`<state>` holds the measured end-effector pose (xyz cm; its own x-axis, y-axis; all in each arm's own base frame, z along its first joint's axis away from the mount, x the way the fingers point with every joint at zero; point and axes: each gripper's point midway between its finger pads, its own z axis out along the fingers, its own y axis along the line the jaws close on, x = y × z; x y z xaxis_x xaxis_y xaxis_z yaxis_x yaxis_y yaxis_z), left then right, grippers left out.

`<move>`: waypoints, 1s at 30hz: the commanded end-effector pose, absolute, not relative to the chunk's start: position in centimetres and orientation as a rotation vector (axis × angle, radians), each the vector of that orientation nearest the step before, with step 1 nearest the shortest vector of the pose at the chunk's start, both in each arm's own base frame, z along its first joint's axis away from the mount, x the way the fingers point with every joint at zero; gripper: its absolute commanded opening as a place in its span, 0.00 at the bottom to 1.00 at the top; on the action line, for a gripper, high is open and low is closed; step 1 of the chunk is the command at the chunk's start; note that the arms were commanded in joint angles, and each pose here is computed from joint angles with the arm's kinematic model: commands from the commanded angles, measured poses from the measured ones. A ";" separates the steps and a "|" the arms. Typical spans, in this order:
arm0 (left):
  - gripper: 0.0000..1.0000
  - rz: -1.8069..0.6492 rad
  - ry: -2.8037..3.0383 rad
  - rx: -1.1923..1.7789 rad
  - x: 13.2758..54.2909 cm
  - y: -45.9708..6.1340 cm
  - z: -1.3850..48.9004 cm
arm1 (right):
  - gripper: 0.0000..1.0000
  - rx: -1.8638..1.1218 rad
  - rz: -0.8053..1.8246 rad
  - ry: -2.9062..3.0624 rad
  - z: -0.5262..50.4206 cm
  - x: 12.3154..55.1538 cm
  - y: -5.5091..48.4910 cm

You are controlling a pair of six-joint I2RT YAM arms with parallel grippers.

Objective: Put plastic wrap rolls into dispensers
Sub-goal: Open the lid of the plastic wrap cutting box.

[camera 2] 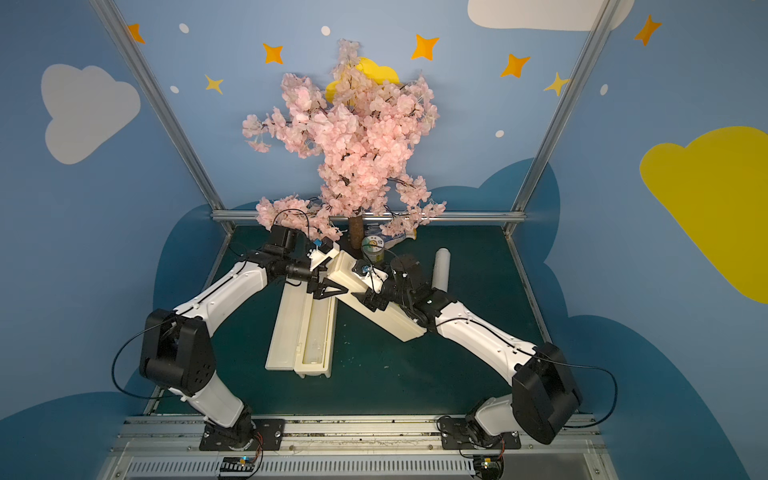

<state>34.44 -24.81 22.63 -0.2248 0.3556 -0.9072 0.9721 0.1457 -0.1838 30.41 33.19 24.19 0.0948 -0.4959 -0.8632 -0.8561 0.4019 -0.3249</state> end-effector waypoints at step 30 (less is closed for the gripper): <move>0.62 -1.063 1.648 1.339 32.5 -25.9 25.0 | 0.64 -1.147 0.186 1.651 23.0 33.2 33.0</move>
<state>33.60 -25.14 21.95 -0.2609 0.4060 -0.8759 0.9630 0.1737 -0.2063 32.71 32.80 25.27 0.0766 -0.5373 -0.8399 -0.7551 0.5188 -0.4007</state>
